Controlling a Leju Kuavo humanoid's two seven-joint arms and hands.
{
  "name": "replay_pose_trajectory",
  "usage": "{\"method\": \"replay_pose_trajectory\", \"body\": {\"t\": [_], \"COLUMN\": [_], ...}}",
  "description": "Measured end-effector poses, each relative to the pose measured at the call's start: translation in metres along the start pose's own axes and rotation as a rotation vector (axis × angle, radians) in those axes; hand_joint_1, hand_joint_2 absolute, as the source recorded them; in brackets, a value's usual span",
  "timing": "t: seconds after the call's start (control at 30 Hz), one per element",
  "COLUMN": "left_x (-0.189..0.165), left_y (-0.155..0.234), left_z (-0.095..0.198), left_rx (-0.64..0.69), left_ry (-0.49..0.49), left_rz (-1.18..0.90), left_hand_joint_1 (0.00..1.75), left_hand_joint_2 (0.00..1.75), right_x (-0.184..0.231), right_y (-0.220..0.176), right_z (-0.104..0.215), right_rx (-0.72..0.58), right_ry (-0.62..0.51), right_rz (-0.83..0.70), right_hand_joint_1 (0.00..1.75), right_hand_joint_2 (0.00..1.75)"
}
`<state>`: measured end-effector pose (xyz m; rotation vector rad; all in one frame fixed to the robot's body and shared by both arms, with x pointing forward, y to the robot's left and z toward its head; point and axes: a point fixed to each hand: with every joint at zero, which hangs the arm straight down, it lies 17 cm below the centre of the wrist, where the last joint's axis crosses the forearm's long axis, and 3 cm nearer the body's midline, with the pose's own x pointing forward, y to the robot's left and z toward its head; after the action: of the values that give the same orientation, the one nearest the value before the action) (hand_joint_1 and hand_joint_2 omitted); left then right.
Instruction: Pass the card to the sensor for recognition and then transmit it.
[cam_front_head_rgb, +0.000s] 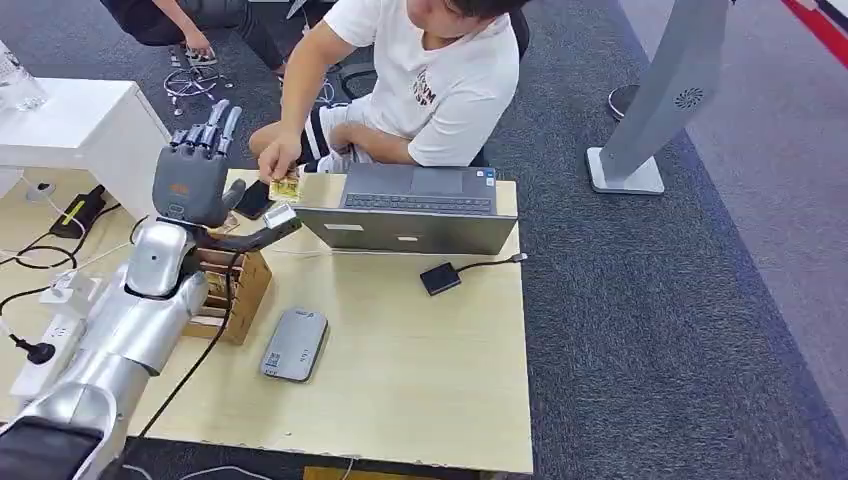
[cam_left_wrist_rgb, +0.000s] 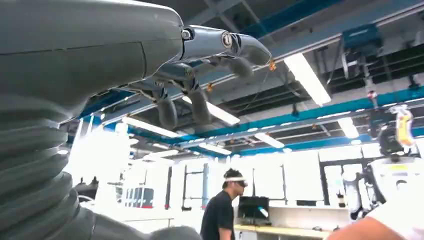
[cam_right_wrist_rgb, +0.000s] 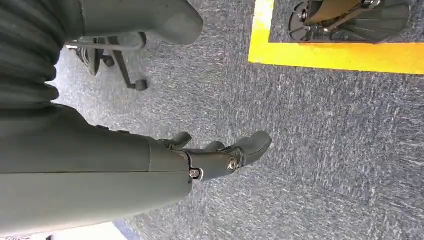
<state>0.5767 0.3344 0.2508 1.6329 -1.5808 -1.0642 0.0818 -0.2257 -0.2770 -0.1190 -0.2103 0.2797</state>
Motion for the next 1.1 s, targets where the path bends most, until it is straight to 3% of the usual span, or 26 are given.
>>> {"method": "replay_pose_trajectory", "body": {"t": [0.27,0.43,0.63,1.1], "left_x": [0.051,0.064,0.048,0.003], "left_y": [0.006,0.01,-0.03,-0.055], "left_z": [0.083,0.142,0.202,0.234], "left_rx": [0.025,-0.015,-0.293,-0.467], "left_ry": [-0.107,-0.145,-0.095,-0.016], "left_rz": [0.018,0.041,0.051,0.033], "left_hand_joint_1": [0.0,0.0,0.0,0.0], "left_hand_joint_2": [1.75,1.75,1.75,1.75], "right_x": [-0.006,-0.01,-0.016,-0.017], "right_y": [-0.003,-0.003,-0.002,0.003], "right_z": [0.0,0.0,0.001,0.002], "right_rx": [-0.015,-0.024,-0.035,-0.016], "right_ry": [0.024,0.037,0.057,0.059], "right_rz": [-0.048,-0.086,-0.134,-0.157], "right_hand_joint_1": [0.0,0.0,0.0,0.0], "right_hand_joint_2": [1.75,1.75,1.75,1.75]}}
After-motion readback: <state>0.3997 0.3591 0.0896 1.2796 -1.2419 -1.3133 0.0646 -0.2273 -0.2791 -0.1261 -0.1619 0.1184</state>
